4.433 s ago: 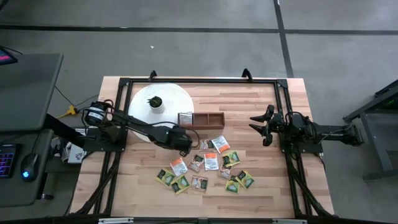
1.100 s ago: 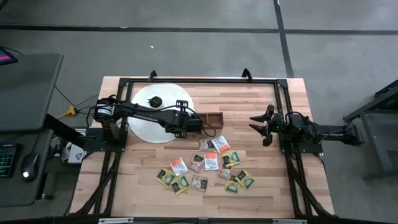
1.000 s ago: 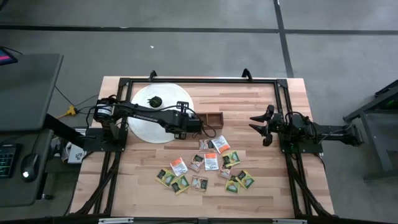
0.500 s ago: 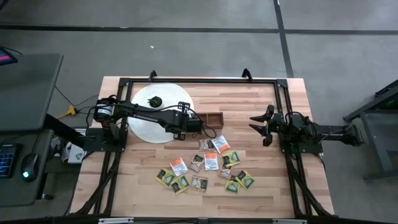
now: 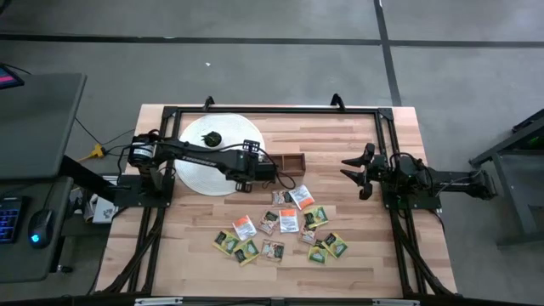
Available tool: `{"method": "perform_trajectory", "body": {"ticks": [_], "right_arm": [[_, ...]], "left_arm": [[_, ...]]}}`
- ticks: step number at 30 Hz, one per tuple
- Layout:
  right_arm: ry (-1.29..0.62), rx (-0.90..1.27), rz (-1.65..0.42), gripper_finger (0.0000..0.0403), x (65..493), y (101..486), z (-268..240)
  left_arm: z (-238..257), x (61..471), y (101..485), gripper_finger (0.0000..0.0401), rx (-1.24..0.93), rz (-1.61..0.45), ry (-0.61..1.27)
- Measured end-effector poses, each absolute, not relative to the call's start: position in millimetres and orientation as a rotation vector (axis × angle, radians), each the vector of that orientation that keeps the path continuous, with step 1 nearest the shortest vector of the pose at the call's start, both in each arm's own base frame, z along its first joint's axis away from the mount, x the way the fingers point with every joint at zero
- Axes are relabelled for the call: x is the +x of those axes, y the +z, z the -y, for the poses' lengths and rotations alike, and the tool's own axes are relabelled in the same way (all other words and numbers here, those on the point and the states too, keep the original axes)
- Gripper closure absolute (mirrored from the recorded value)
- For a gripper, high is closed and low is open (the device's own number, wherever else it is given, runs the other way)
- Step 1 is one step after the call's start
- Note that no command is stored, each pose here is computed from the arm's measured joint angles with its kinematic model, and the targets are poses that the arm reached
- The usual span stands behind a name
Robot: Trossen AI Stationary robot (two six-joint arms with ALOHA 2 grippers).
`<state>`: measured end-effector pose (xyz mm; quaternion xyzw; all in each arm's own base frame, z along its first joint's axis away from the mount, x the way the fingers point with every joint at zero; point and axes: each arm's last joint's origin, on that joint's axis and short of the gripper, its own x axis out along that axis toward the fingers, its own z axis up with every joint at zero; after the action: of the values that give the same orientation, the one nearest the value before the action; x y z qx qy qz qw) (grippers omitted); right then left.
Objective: Pick & Place Tea
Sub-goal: Put the yellow tea bag into the middle section of the wooden organizer
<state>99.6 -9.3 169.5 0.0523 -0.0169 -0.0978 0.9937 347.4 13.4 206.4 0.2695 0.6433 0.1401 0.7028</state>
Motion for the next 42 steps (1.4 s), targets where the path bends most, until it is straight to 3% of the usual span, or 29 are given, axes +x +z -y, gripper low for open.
{"method": "perform_trajectory", "body": {"ticks": [6,14,21,36,42], "right_arm": [[-0.196,0.105,0.034,0.025,100,169,9],[-0.196,0.105,0.033,0.025,100,169,9],[-0.196,0.105,0.035,0.025,100,170,9],[-0.196,0.105,0.035,0.025,100,170,9],[-0.196,0.105,0.033,0.025,100,169,9]], "left_arm": [[-7,351,225,0.021,0.556,-1.436,0.244],[31,338,267,0.0208,0.489,-1.35,0.202],[75,322,292,0.0208,0.269,-1.203,0.168],[180,289,283,0.0208,0.012,-1.078,0.23],[220,296,259,0.0208,-0.029,-1.053,0.101]]}}
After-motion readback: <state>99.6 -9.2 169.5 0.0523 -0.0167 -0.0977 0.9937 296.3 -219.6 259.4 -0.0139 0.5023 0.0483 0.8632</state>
